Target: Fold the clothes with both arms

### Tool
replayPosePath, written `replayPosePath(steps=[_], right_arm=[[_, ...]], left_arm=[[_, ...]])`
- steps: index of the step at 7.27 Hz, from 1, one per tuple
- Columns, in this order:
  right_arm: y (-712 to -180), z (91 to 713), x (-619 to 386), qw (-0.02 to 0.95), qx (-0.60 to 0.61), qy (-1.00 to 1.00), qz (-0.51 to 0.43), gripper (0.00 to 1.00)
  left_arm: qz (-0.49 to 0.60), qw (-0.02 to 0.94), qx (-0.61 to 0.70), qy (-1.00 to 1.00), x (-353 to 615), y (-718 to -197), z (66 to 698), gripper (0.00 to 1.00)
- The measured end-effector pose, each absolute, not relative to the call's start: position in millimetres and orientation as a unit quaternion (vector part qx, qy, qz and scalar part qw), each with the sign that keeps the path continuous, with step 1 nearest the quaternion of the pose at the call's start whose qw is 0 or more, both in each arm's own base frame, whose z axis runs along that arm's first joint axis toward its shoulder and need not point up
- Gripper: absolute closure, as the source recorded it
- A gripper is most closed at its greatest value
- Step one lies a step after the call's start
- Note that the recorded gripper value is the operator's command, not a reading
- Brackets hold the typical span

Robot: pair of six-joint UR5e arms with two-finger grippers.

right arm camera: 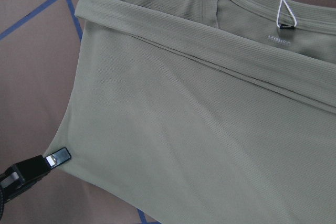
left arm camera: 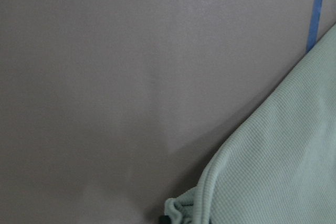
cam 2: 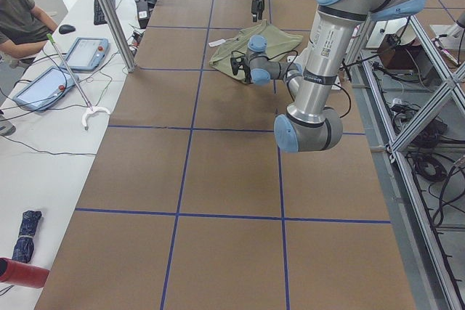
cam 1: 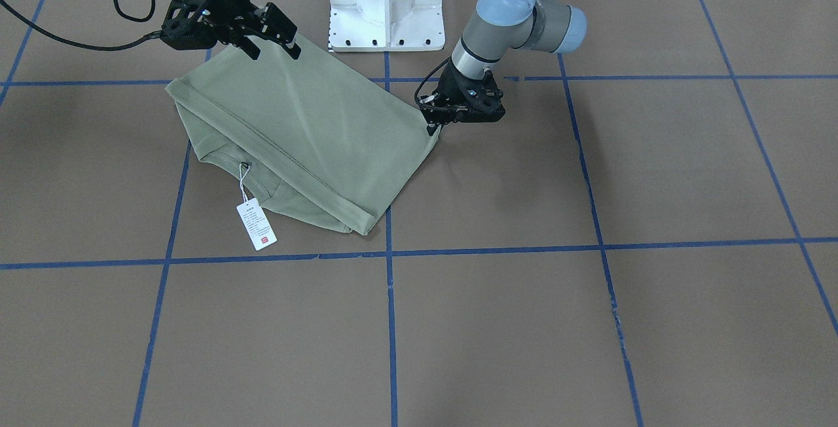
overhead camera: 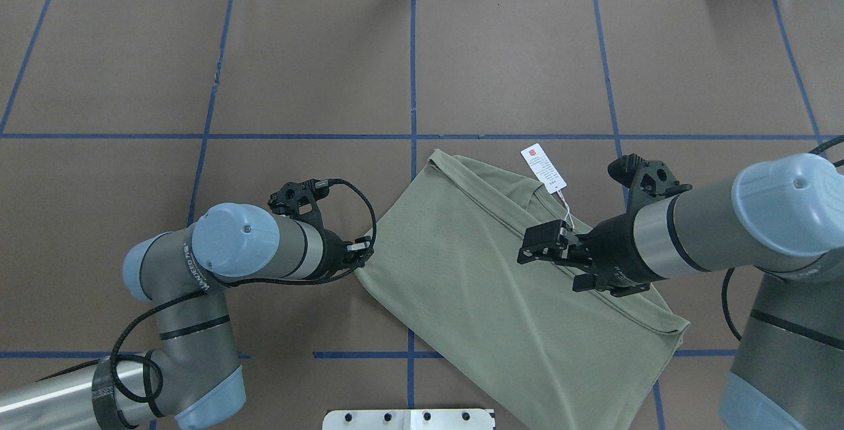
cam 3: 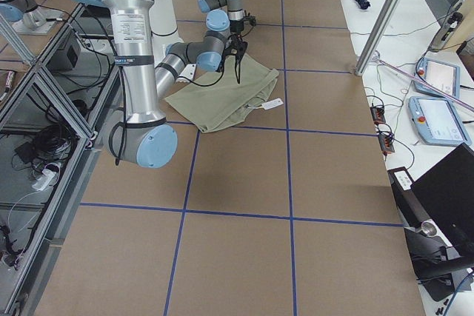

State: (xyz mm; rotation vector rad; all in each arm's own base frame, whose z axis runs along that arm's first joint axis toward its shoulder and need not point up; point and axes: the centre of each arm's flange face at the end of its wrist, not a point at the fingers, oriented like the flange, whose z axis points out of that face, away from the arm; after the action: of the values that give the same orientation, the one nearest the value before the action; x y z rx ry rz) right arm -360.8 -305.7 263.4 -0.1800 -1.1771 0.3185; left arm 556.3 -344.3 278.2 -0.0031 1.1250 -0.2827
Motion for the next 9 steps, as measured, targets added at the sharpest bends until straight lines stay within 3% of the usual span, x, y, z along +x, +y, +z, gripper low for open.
replayPosePath(steps=[3, 9], right_arm=[[-308.9, 263.0, -357.8, 0.815, -0.082, -0.553, 0.153, 0.0], [-310.8, 259.0, -356.2, 0.813, -0.075, -0.556, 0.155, 0.0]], left_arm=[[-0.151, 0.843, 0.008, 0.516, 540.6, -368.3, 279.0, 1.0], [-0.178, 0.861, 0.129, 0.459, 477.8, -546.6, 296.0, 1.0]])
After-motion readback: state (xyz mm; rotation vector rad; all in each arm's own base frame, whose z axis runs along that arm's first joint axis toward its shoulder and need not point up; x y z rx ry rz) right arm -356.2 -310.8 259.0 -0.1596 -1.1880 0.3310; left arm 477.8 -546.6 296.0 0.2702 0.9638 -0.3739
